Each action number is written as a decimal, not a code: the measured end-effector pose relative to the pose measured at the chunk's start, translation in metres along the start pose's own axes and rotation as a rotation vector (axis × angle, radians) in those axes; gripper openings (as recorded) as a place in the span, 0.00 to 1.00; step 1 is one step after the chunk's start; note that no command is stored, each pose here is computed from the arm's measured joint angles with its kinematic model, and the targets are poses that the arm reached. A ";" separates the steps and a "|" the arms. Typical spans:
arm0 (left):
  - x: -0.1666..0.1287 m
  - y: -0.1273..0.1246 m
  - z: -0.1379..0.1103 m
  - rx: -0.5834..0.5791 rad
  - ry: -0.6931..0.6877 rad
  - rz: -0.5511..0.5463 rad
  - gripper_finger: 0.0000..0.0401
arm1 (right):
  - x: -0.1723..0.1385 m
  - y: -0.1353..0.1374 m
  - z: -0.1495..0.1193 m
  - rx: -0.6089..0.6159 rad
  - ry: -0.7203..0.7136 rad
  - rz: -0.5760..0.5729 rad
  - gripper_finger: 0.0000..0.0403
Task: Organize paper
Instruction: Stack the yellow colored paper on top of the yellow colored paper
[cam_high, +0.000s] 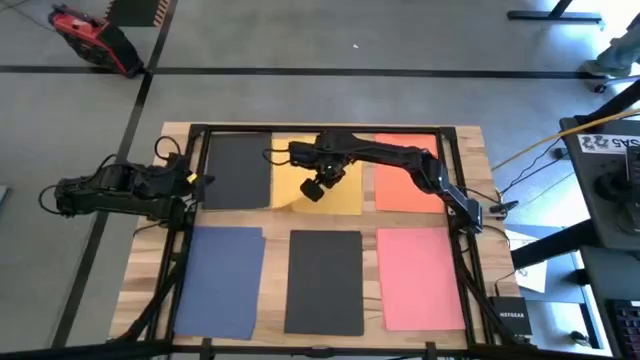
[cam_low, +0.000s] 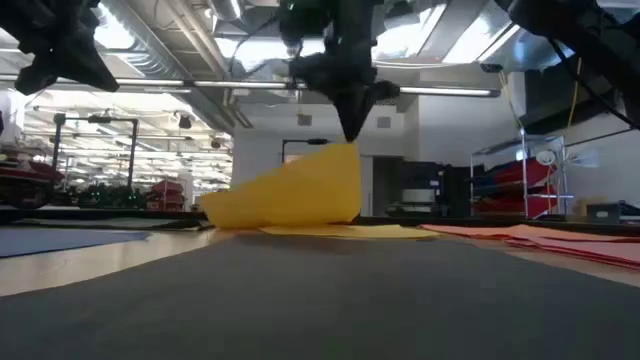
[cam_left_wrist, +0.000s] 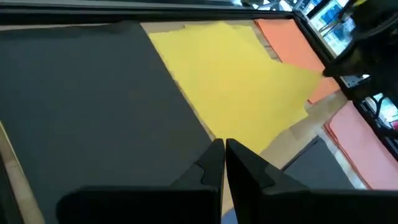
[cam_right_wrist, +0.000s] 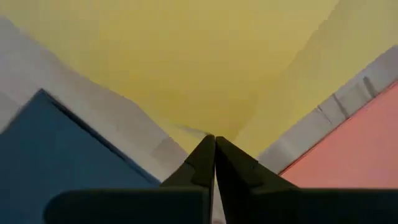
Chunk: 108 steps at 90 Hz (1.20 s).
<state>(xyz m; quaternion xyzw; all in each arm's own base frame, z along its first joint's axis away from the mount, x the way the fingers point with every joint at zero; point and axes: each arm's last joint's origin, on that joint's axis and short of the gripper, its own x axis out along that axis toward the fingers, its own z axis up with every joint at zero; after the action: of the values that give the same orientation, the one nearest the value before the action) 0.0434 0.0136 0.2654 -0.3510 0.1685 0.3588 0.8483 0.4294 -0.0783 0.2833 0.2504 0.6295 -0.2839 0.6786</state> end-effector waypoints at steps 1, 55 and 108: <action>0.000 0.000 0.000 0.000 0.000 0.000 0.00 | -0.002 -0.001 -0.001 0.001 -0.004 0.003 0.00; 0.000 0.000 0.000 -0.005 0.000 0.001 0.00 | 0.018 -0.016 -0.047 -0.036 0.180 -0.085 0.00; 0.000 0.000 0.000 0.005 -0.005 0.007 0.00 | 0.035 -0.014 -0.059 -0.324 0.013 -0.012 0.00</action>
<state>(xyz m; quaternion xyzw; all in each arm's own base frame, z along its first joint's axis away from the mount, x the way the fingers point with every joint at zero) 0.0431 0.0138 0.2652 -0.3474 0.1687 0.3620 0.8484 0.3793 -0.0497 0.2437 0.1359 0.6730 -0.1810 0.7042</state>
